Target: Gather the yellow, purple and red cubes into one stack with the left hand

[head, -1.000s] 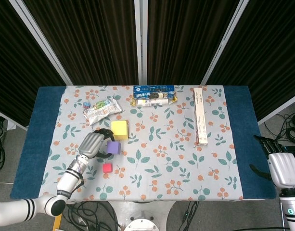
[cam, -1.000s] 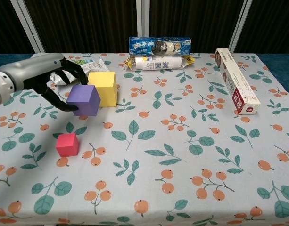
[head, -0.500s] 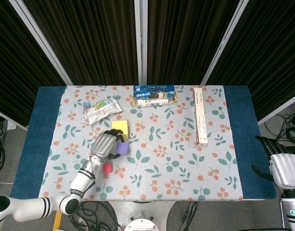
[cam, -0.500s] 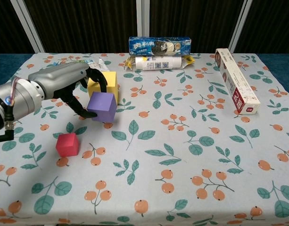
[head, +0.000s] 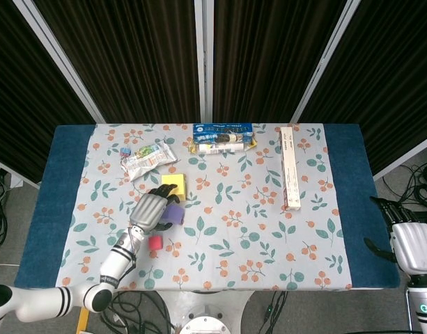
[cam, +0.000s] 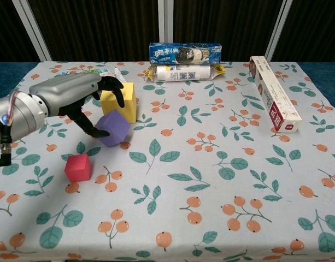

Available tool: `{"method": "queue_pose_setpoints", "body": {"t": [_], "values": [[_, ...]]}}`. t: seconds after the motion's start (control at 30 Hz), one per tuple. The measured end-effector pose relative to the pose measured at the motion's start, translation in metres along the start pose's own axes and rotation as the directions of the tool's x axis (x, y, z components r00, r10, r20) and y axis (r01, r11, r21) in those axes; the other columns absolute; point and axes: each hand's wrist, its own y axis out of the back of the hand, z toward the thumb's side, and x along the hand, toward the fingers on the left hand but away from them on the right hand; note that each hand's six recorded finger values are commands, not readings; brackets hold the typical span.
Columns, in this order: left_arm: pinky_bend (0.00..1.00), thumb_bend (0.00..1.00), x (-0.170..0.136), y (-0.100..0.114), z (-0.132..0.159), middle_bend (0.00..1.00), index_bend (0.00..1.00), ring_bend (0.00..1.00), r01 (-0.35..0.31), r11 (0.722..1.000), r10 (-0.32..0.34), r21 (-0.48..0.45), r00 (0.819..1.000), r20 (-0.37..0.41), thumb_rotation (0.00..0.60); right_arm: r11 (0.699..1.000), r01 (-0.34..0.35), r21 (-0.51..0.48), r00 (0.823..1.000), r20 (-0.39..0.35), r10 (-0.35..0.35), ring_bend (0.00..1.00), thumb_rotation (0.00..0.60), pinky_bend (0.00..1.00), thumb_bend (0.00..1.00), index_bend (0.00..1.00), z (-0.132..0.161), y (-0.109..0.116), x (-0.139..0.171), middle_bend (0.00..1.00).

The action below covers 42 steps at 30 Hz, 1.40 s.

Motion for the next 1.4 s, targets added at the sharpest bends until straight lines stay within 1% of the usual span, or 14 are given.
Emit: {"method": "queue_pose_setpoints", "body": {"t": [0.13,0.3,0.43,0.57,0.67,0.77,0.87,0.9,0.97,1.0,1.1,1.2,1.3,1.4], "values": [[0.26,0.22,-0.005,0.014,0.001,0.21,0.39,0.14,-0.04,0.998,0.039,0.045,0.999,0.037,0.6,1.0,-0.001,0.004,1.0,-0.001,0.001,0.18,0.6,0.28,0.11,0.14,0.0,0.001,0.001,0.19],[0.25,0.22,-0.008,0.042,-0.003,0.19,0.39,0.14,-0.087,0.982,0.066,0.167,0.99,0.127,0.6,1.0,-0.002,0.003,1.0,-0.004,0.002,0.18,0.6,0.28,0.11,0.14,0.001,0.0,0.001,0.19],[0.23,0.22,-0.004,0.05,-0.003,0.15,0.37,0.12,-0.1,0.968,0.051,0.231,0.977,0.209,0.6,1.0,-0.003,0.005,1.0,-0.003,0.003,0.18,0.6,0.28,0.11,0.14,0.0,0.0,0.002,0.19],[0.21,0.22,0.005,0.053,-0.006,0.09,0.35,0.09,-0.103,0.945,0.01,0.31,0.958,0.287,0.6,1.0,-0.001,0.011,1.0,-0.003,0.001,0.18,0.6,0.28,0.11,0.14,0.001,0.001,0.002,0.19],[0.19,0.22,0.012,0.052,-0.009,0.06,0.35,0.08,-0.101,0.928,-0.029,0.358,0.94,0.341,0.6,1.0,-0.004,0.015,1.0,0.002,0.004,0.18,0.6,0.28,0.11,0.14,0.0,0.001,0.001,0.19],[0.18,0.22,0.019,0.049,-0.013,0.04,0.34,0.07,-0.1,0.901,-0.079,0.422,0.918,0.388,0.6,1.0,-0.007,0.019,1.0,0.007,0.007,0.18,0.6,0.28,0.11,0.14,0.0,0.001,0.002,0.19],[0.18,0.18,0.025,0.043,-0.015,0.02,0.33,0.06,-0.109,0.86,-0.136,0.498,0.892,0.43,0.6,1.0,-0.007,0.024,1.0,0.014,0.007,0.18,0.6,0.28,0.11,0.14,0.0,0.001,0.002,0.19],[0.18,0.17,0.026,0.04,-0.014,0.02,0.33,0.06,-0.114,0.845,-0.158,0.523,0.88,0.447,0.6,1.0,-0.007,0.025,1.0,0.016,0.007,0.18,0.6,0.28,0.11,0.14,0.0,0.002,0.002,0.19],[0.17,0.16,0.026,0.035,-0.012,0.02,0.33,0.06,-0.121,0.828,-0.188,0.548,0.86,0.474,0.6,1.0,-0.007,0.027,1.0,0.022,0.007,0.18,0.6,0.28,0.11,0.14,-0.001,0.002,0.002,0.19],[0.17,0.15,0.025,0.031,-0.01,0.01,0.33,0.06,-0.127,0.819,-0.204,0.559,0.847,0.491,0.6,1.0,-0.008,0.028,1.0,0.024,0.007,0.18,0.6,0.28,0.11,0.14,-0.001,0.002,0.002,0.19],[0.17,0.14,0.023,0.027,-0.002,0.01,0.32,0.06,-0.156,0.809,-0.213,0.566,0.821,0.53,0.6,1.0,-0.011,0.029,0.999,0.032,0.01,0.18,0.6,0.28,0.11,0.14,-0.002,0.001,0.003,0.19],[0.17,0.12,0.02,0.025,0.006,0.01,0.32,0.06,-0.185,0.812,-0.201,0.554,0.802,0.562,0.6,0.999,-0.014,0.03,0.999,0.036,0.012,0.18,0.6,0.28,0.11,0.14,-0.002,0.0,0.003,0.19],[0.17,0.12,0.017,0.023,0.015,0.01,0.32,0.06,-0.206,0.814,-0.191,0.543,0.788,0.585,0.6,0.999,-0.011,0.03,0.999,0.037,0.01,0.18,0.6,0.28,0.11,0.14,-0.002,0.0,0.003,0.19],[0.17,0.12,0.014,0.019,0.024,0.01,0.33,0.05,-0.215,0.815,-0.191,0.539,0.778,0.599,0.6,0.999,-0.012,0.03,0.999,0.038,0.011,0.18,0.6,0.28,0.11,0.14,-0.002,0.0,0.002,0.19]]}}
